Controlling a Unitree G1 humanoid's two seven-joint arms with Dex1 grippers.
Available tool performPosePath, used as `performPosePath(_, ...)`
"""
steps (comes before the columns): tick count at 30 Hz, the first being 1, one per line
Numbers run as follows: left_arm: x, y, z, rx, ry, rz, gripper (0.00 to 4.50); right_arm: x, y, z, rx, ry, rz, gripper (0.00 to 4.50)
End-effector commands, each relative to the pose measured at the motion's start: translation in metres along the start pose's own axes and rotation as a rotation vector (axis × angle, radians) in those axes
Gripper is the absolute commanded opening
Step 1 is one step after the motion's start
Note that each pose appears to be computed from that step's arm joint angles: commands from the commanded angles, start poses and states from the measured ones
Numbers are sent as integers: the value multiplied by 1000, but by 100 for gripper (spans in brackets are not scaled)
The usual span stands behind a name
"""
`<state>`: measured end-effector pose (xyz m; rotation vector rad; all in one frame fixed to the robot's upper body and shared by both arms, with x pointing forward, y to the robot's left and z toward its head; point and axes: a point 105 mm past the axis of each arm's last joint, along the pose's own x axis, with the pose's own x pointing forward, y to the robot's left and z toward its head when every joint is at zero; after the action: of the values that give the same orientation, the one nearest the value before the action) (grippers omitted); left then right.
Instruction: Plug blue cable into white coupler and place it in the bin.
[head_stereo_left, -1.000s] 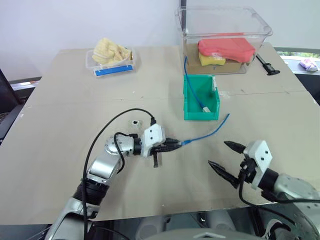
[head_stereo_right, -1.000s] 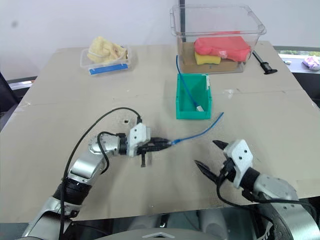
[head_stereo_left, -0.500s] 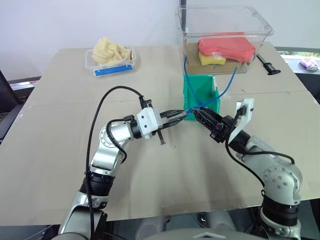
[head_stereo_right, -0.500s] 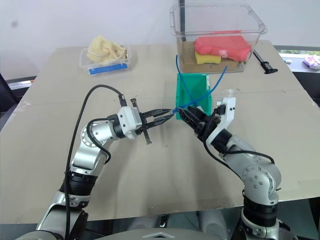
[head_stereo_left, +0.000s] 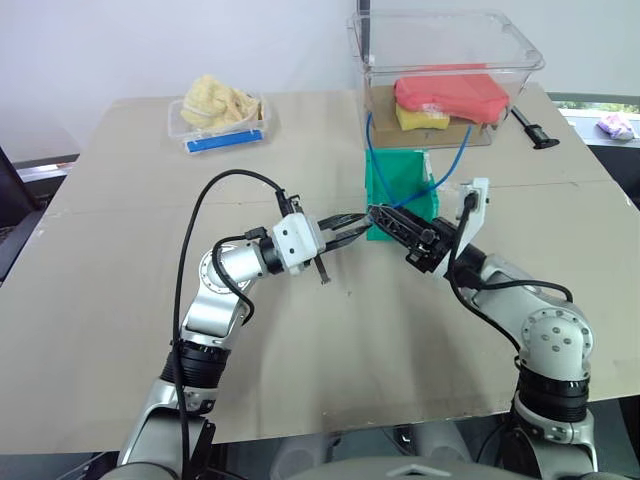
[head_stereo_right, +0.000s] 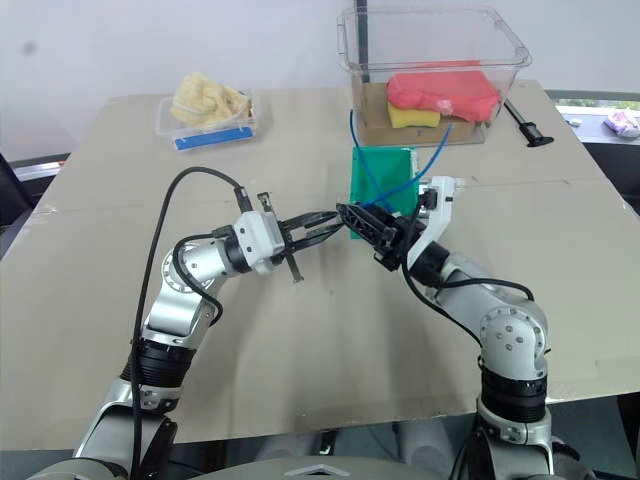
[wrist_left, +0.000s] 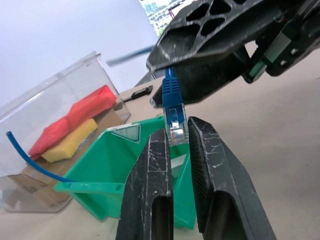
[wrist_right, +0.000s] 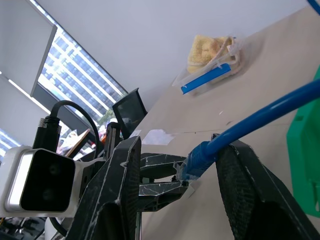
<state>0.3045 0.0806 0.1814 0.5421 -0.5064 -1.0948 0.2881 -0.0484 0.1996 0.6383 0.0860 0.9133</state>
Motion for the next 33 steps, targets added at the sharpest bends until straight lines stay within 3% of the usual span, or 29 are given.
performPosePath(1,-2,5,7,36,-23,22,0,3,10,4,-14,-9,40,158)
performPosePath(5,-4,3,6,38,-21,19,0,3,11,4,-7,-2,46,13)
performPosePath(12,-7,4,2,-7,-9,36,0,4,10,4,-7,9,50,13)
performPosePath(14,-10,6,0,-45,-3,52,97,4,11,4,-7,9,51,0)
performPosePath(16,-15,7,-5,-74,29,69,152,4,10,4,-7,9,50,0)
performPosePath(21,-52,11,-27,-276,170,140,362,3,5,4,-11,13,34,0)
performPosePath(27,-121,20,-44,-456,355,190,362,-3,-1,2,-15,13,13,0)
performPosePath(33,-159,27,-62,-479,508,112,362,-4,-2,-2,-7,11,12,0)
